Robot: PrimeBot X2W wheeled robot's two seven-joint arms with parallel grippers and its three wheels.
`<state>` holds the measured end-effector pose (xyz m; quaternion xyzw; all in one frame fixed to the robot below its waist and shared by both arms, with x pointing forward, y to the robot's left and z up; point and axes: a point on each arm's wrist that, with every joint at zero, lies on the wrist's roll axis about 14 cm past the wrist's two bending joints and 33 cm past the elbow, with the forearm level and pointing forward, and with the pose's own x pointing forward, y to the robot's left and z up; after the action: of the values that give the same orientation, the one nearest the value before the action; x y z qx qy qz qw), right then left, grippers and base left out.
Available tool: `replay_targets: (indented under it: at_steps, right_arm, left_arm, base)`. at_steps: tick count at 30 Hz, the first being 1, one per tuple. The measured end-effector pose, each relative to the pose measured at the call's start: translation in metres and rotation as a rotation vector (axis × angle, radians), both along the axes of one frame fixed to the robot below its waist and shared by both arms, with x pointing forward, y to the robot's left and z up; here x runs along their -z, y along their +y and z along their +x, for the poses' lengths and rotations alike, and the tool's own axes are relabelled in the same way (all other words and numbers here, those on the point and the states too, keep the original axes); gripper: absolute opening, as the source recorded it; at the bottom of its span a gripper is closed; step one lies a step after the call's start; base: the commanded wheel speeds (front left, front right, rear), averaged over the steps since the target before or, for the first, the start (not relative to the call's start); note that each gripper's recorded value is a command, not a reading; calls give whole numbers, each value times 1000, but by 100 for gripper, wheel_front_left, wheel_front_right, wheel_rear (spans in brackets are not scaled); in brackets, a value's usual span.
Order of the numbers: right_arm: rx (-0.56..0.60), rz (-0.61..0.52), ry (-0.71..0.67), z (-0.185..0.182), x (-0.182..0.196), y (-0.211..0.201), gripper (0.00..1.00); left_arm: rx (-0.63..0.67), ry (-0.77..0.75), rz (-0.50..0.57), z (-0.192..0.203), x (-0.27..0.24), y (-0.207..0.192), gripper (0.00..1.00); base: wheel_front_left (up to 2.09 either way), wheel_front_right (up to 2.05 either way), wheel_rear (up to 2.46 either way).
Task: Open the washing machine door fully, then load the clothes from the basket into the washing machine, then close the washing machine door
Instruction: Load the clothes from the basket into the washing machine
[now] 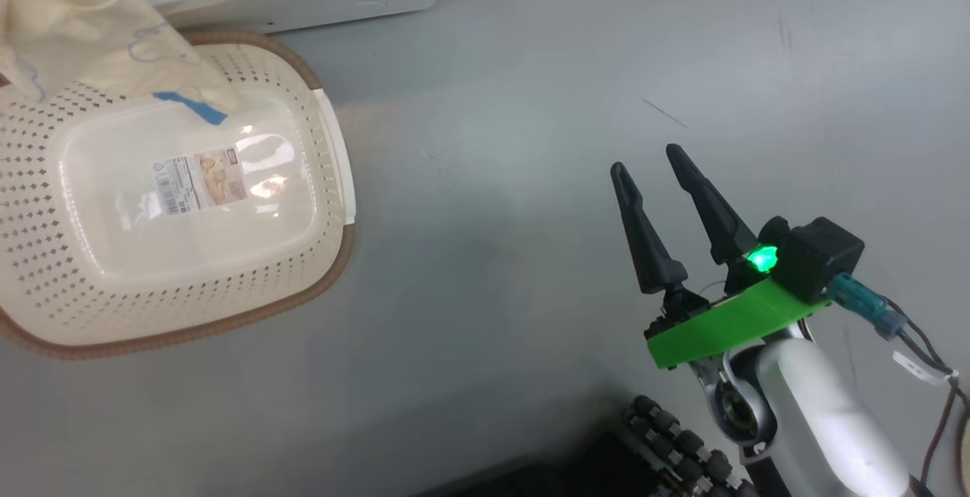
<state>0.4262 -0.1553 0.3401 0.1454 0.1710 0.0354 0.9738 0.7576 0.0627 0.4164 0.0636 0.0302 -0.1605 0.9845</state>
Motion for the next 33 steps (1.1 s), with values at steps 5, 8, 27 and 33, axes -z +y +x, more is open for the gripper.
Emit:
replay_targets:
  at_steps: [5,8,27,33]
  right_arm:
    - [-10,-4,-36,5,-11,2,100]
    - [-15,-2,-52,6,-17,4,100]
    - [-51,8,-141,22,-42,15,100]
    - [-60,15,-180,24,-56,19,100]
  left_arm:
    - [-14,21,-42,-13,-8,0,100]
    - [-29,40,-43,-22,-7,4,100]
    - [-99,51,-130,-74,-7,37,100]
    - [-120,27,-162,-103,-14,49,100]
  base:
    - [0,0,0]
    - [0,0,0]
    - [0,0,0]
    - [0,0,0]
